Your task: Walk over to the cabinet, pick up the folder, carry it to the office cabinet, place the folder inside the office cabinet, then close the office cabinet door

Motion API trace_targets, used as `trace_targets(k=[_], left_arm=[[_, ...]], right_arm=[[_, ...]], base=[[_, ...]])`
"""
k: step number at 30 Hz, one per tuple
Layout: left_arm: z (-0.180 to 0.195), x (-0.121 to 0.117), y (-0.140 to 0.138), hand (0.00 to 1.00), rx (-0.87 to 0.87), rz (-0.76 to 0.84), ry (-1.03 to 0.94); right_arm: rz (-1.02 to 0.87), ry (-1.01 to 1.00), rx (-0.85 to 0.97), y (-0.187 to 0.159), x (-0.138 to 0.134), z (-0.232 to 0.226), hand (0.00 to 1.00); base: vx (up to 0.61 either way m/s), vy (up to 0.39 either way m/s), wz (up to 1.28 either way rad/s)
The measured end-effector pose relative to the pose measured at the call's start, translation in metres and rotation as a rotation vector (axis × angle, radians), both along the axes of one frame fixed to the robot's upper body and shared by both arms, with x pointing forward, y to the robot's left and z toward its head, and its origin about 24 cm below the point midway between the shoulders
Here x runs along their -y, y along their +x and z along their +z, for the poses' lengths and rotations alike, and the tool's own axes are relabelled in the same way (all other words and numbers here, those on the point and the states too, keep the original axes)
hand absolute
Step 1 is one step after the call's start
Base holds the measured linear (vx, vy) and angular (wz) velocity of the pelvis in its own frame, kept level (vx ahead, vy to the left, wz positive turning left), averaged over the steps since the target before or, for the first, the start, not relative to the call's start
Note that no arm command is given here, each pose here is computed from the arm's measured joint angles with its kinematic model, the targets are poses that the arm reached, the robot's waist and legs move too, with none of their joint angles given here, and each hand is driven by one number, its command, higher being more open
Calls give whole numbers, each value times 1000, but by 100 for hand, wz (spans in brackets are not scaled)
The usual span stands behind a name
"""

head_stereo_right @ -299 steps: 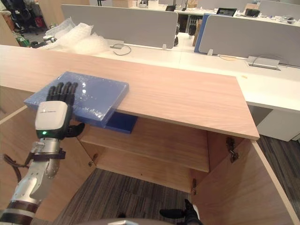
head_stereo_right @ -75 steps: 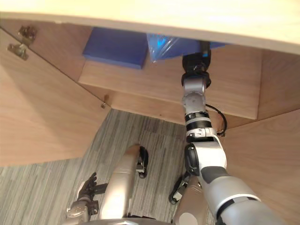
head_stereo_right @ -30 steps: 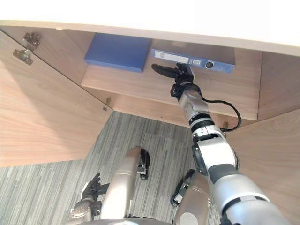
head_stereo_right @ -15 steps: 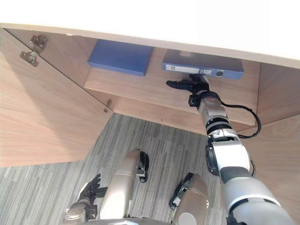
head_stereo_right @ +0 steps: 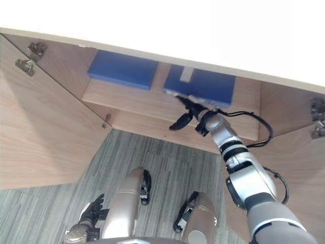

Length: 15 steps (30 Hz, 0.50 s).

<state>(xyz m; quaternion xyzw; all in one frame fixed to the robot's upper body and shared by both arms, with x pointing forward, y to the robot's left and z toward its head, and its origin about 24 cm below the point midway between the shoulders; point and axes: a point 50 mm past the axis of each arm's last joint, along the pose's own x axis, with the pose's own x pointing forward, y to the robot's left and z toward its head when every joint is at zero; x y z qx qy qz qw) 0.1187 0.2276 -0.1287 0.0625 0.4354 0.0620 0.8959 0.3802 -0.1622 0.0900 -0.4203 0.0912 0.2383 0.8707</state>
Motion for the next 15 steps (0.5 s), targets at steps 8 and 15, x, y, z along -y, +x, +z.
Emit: trace_targets(k=[8, 15], left_arm=[[-4, 6, -4, 100, -34, -65, -27], [-9, 7, -10, 100, -60, -61, -34]], right_arm=[[96, -104, -14, -13, 13, -6, 100], [126, -144, -74, -23, 15, -23, 100]], base=[[20, 0, 1], [50, -19, -4]])
